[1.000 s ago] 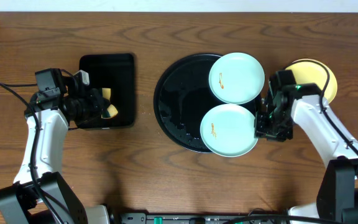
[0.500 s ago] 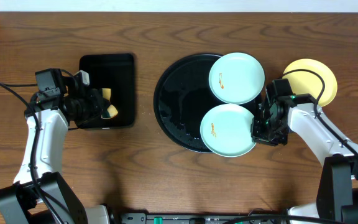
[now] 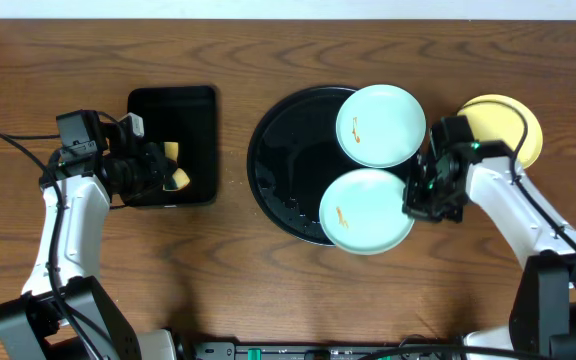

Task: Clean dirty plates on tray and stack at the side
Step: 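Tilt the blue plate up on the round tray with the right gripper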

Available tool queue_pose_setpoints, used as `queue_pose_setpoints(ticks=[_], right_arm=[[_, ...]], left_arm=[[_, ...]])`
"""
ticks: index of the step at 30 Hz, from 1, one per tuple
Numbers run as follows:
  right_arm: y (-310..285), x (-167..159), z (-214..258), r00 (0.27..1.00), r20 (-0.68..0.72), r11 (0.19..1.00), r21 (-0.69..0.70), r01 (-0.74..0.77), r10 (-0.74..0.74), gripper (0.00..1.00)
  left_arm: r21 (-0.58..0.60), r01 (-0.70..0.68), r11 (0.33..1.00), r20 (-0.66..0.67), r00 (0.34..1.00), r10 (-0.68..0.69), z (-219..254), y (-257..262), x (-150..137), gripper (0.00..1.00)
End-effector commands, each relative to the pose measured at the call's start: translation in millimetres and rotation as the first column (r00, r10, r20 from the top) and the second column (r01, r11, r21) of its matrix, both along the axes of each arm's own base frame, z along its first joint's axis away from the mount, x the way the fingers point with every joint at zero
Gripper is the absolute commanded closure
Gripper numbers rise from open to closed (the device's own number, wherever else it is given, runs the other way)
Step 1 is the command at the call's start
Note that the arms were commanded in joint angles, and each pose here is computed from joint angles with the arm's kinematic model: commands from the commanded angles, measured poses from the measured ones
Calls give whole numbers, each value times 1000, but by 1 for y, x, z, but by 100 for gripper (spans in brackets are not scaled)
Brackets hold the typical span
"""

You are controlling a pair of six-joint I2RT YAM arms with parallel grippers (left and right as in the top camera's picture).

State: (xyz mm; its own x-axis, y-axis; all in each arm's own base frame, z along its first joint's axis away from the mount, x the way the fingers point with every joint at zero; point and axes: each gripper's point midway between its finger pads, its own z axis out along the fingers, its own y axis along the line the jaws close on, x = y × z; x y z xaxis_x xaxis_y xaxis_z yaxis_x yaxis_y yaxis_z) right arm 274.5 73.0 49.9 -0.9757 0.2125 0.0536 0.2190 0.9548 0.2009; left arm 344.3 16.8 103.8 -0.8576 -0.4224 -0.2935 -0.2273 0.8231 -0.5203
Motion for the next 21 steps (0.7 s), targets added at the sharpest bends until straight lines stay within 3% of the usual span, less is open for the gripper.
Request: queue_pose_setpoints(ticks=[1,6,11,16,21], right_arm=[[12,37,57,978,199,998,15,-59,54,99],[14,59,90,923,359,986,-138,-93,137,99],[18,72,99,874,431,947,-310,-88,223,99],[43,84,107,824,498,948,-290,-135,270,99],[56,93,114,782,546,948,-265,-178,299,99]], left_arm=[[1,16,1000,26,1000,-16,7,0,4,92],[21,47,999,41,998,-47,7,0,4,92],[63,91,994,88,991,-96,8,1,9,92],[97,145,985,120,980,-156,9,-10,15,92],[236,179,955,105,972,-208,4,-24,23,92]])
